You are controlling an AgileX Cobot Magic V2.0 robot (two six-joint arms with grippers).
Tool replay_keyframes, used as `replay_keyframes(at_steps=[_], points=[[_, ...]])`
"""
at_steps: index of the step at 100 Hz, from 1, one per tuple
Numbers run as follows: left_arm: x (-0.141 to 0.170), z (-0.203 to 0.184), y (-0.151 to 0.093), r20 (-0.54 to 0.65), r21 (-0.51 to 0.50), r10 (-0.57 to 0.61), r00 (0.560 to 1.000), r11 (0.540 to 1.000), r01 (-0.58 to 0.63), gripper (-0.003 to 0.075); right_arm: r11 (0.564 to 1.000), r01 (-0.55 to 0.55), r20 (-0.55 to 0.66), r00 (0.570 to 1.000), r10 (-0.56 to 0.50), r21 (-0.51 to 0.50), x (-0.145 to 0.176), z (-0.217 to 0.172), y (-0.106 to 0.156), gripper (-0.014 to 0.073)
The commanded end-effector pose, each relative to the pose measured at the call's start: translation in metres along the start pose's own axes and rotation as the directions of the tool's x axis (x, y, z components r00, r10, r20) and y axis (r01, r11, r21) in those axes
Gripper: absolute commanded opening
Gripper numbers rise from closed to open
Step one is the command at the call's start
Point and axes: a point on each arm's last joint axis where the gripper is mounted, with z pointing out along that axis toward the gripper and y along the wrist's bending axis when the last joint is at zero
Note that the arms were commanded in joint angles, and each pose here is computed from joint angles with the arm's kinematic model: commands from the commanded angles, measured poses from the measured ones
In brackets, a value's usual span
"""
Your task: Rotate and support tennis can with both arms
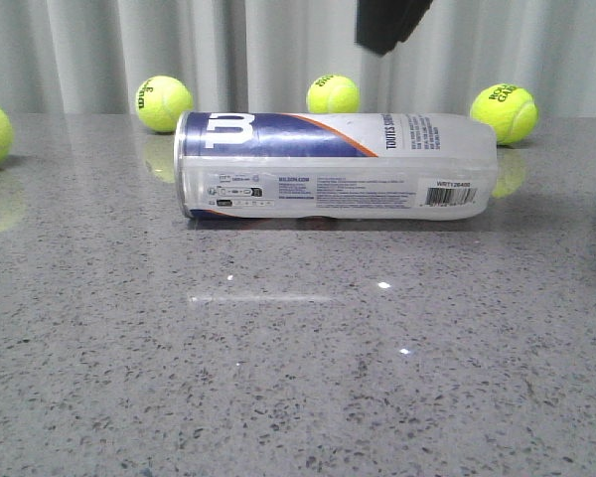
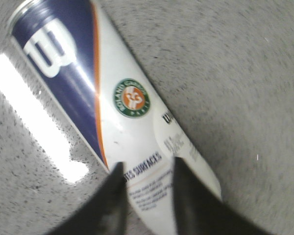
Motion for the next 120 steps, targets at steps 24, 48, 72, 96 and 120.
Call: replay_keyframes(at_steps=[24, 48, 72, 96, 120], points=[[0.007, 0.000, 0.000, 0.072, -0.005, -0.011, 0.997, 1.000, 0.012, -0.0021, 0.926, -0.377, 0.138, 0.917, 0.373, 0.000, 0.022, -0.054, 0.003, -0.0066], [0.007, 0.000, 0.000, 0.072, -0.005, -0.011, 0.997, 1.000, 0.012, -0.0021, 0.856, -0.516, 0.219, 0.835, 0.505, -0.007, 0.063, -0.066, 0.012, -0.0066], [0.007, 0.000, 0.000, 0.072, -0.005, -0.011, 0.997, 1.000, 0.012, -0.0021, 0.854, -0.519, 0.294, 0.811, 0.505, -0.035, 0.118, -0.065, 0.030, -0.0066], [0.007, 0.000, 0.000, 0.072, -0.005, -0.011, 0.997, 1.000, 0.012, -0.0021, 0.869, -0.493, 0.447, 0.767, 0.460, -0.049, 0.171, -0.078, 0.045, -0.0066], [0.007, 0.000, 0.000, 0.075, -0.005, -0.011, 0.997, 1.000, 0.012, -0.0021, 0.877, -0.475, 0.582, 0.694, 0.424, -0.073, 0.213, -0.094, 0.058, -0.0066]])
